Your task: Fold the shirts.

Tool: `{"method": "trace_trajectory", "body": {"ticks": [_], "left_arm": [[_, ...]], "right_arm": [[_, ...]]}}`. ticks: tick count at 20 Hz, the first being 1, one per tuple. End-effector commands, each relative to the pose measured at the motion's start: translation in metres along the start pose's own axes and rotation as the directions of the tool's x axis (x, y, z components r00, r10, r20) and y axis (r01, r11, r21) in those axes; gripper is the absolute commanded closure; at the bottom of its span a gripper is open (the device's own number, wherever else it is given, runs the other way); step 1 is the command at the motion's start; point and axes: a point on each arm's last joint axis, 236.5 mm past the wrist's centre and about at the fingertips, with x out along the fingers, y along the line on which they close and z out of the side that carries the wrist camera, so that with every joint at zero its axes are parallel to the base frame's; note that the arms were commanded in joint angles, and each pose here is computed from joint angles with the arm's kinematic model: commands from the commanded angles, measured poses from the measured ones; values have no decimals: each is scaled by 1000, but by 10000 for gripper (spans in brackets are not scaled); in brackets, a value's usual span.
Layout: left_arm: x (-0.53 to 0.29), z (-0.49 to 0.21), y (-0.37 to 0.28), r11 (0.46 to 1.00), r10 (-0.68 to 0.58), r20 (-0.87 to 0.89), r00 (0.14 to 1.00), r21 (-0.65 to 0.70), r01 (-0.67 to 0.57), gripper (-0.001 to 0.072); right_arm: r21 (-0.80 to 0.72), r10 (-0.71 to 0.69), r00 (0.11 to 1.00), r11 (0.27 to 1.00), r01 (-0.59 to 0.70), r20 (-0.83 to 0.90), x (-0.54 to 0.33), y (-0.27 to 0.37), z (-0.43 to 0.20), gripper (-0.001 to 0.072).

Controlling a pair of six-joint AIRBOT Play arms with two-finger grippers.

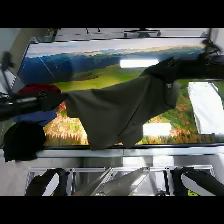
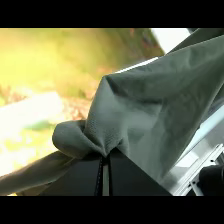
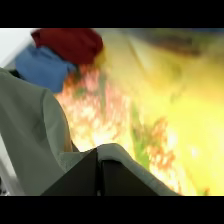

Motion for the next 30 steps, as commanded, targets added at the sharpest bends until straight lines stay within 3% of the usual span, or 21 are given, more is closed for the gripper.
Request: {"method": "trace_trajectory", "body": {"ticks": [1,6,10,11,12,13,14,15,17,19,23,26,30], "left_arm": [[53,-50,71,987,15,-104,994,-155,-31,686],[100,-57,147,969,47,-175,984,-232,-88,687],[116,-4,180,975,80,-125,989,-195,-104,687],[118,7,182,978,69,-119,990,-187,-90,686],[120,14,181,981,47,-128,991,-183,-70,619],[119,19,176,980,21,-142,990,-193,-48,347],[114,25,172,976,-1,-160,987,-216,-34,125],[105,30,165,970,-28,-171,985,-243,-15,30],[83,37,150,954,-61,-185,981,-298,3,31],[64,24,131,941,-86,-217,972,-337,8,60],[35,-97,107,894,-7,-463,886,-400,-202,71],[37,-172,90,836,70,-443,894,-462,-295,71],[47,-244,79,775,111,-416,902,-532,-341,72]], "right_arm": [[223,61,977,975,-14,-202,69,-76,-65,695],[439,68,954,896,71,-292,145,-171,-140,695],[477,-84,985,867,147,-152,153,-221,-114,694],[489,-86,989,862,134,-119,150,-223,-104,647],[491,-76,992,863,117,-102,146,-222,-96,373],[485,-55,993,869,97,-101,139,-216,-90,217],[479,-26,994,875,73,-104,128,-210,-85,213],[478,1,994,877,51,-108,114,-204,-82,213],[491,56,990,871,13,-126,78,-192,-81,219],[518,95,976,855,21,-195,48,-183,-100,359],[621,170,921,779,91,-349,40,-160,-184,347],[661,187,902,739,132,-390,63,-145,-243,347],[631,151,892,756,174,-426,87,-140,-271,347]]}}
